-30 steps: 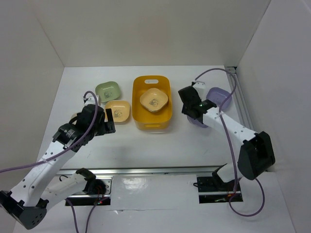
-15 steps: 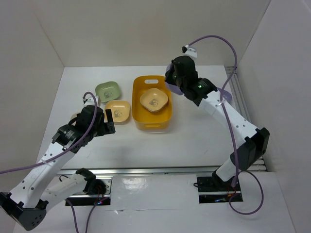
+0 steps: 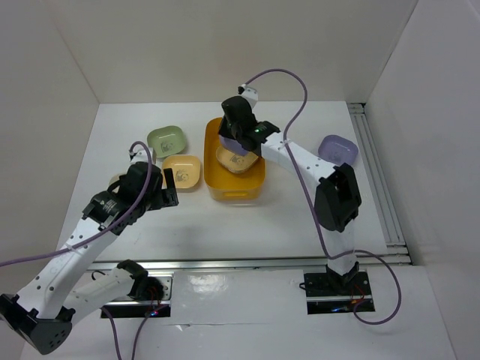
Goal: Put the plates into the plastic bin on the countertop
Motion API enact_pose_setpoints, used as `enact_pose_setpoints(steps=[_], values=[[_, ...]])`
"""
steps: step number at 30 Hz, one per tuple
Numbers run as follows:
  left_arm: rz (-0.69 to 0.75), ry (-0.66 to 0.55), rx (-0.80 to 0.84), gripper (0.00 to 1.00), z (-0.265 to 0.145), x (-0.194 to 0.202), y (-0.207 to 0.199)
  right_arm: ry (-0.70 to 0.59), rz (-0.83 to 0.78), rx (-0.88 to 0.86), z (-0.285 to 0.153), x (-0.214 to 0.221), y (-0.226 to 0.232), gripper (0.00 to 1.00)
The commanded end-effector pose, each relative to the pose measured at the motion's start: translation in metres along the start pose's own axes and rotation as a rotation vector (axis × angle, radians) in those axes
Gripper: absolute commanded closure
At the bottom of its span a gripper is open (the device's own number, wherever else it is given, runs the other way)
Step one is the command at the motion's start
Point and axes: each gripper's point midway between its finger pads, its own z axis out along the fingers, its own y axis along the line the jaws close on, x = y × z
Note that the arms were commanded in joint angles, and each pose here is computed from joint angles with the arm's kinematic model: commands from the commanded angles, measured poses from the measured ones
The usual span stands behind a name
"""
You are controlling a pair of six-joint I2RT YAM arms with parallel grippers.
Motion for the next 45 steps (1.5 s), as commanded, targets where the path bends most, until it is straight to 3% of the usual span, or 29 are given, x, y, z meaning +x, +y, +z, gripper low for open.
enact_pose_setpoints(steps=[1, 7, 11, 13, 14, 15, 16, 17, 21, 24, 25, 29, 34, 39, 45], values=[[-0.030, -0.027, -0.006, 0.00, 0.002, -0.006, 0.000, -0.128, 0.059, -0.034, 0.003, -0.034, 0.030, 1.00], [-0.030, -0.027, -0.006, 0.00, 0.002, -0.006, 0.000, -0.103, 0.051, 0.058, 0.027, -0.012, 0.009, 1.00], [-0.027, -0.020, -0.010, 0.00, 0.004, -0.005, 0.000, -0.083, 0.039, 0.078, 0.034, -0.003, 0.005, 0.93], [-0.027, -0.020, -0.010, 0.00, 0.004, -0.005, 0.000, -0.079, 0.024, 0.070, 0.035, 0.000, 0.010, 0.83], [-0.027, -0.020, -0.010, 0.00, 0.004, -0.005, 0.000, -0.077, 0.018, 0.054, 0.034, -0.002, 0.014, 0.70], [-0.027, -0.020, -0.010, 0.00, 0.004, -0.005, 0.000, -0.063, 0.014, 0.054, 0.037, 0.004, 0.013, 0.70], [-0.036, -0.020, -0.010, 0.00, 0.004, -0.005, -0.001, -0.063, 0.004, 0.054, 0.037, 0.004, 0.013, 0.49], [-0.036, -0.020, -0.010, 0.00, 0.004, -0.005, -0.001, -0.062, -0.001, 0.041, 0.036, 0.002, 0.016, 0.40], [-0.033, -0.017, -0.023, 0.00, 0.003, -0.004, 0.002, -0.064, -0.030, 0.002, 0.027, 0.000, 0.032, 0.18], [-0.042, -0.018, -0.023, 0.00, 0.003, -0.004, 0.002, -0.099, -0.053, -0.028, 0.008, -0.007, 0.051, 0.16], [-0.038, -0.017, -0.037, 0.00, 0.005, -0.004, 0.003, -0.121, -0.054, -0.030, 0.003, -0.016, 0.054, 0.09], [-0.045, -0.005, -0.070, 0.00, 0.007, -0.001, 0.008, -0.169, -0.040, -0.023, -0.025, -0.036, 0.055, 0.07], [-0.141, -0.005, -0.181, 0.00, 0.005, -0.004, 0.021, -0.226, -0.085, -0.048, -0.087, -0.059, 0.052, 0.00], [-0.324, 0.056, -0.149, 0.00, 0.021, 0.003, 0.011, -0.236, -0.186, -0.157, -0.140, -0.051, 0.038, 0.00], [-0.450, 0.097, -0.361, 0.00, 0.068, 0.013, 0.047, -0.162, -0.266, -0.233, -0.172, -0.011, 0.000, 0.00]])
